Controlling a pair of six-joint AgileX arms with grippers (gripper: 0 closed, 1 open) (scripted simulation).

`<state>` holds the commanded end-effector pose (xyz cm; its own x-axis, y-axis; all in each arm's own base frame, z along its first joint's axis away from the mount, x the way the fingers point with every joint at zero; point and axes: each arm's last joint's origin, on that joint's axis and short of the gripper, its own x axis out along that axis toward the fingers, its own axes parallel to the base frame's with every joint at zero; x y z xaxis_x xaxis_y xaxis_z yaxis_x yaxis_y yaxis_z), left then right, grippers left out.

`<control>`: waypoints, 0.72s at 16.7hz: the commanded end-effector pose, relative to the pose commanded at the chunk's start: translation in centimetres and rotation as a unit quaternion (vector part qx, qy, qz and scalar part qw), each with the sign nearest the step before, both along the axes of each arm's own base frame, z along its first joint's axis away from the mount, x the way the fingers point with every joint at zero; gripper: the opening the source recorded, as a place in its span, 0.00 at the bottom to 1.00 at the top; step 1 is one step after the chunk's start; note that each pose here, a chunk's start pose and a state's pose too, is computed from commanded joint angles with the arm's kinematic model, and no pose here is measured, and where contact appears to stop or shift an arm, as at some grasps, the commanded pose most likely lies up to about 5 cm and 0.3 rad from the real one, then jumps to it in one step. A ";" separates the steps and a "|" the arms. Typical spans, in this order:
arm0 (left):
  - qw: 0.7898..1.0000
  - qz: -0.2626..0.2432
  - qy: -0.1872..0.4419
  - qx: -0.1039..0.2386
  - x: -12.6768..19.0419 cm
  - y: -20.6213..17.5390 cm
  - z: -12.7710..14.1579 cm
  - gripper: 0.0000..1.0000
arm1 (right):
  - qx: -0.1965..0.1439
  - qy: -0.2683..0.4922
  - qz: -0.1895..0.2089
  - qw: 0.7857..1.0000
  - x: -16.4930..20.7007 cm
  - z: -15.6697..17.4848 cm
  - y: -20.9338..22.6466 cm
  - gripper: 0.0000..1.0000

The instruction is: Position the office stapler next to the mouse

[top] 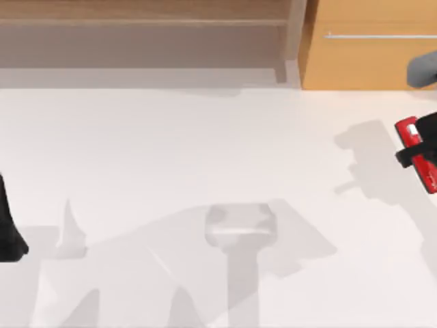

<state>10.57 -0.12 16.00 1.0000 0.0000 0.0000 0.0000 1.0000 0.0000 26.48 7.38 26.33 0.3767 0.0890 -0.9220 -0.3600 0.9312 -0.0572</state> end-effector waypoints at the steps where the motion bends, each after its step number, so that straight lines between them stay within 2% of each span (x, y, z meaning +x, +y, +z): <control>1: 1.000 0.000 0.000 0.000 0.0 0.0 0.0 1.00 | 0.000 -0.005 -0.011 1.000 0.7 0.5 -0.5 0.00; 6: 1.000 0.000 0.000 0.000 0.0 0.0 0.0 1.00 | -0.009 0.010 -0.071 0.997 3.8 0.8 -3.6 0.00; 12: 1.000 0.000 0.000 0.000 0.0 0.0 0.0 1.00 | -0.019 0.087 -0.136 0.987 6.2 -2.2 -7.5 0.00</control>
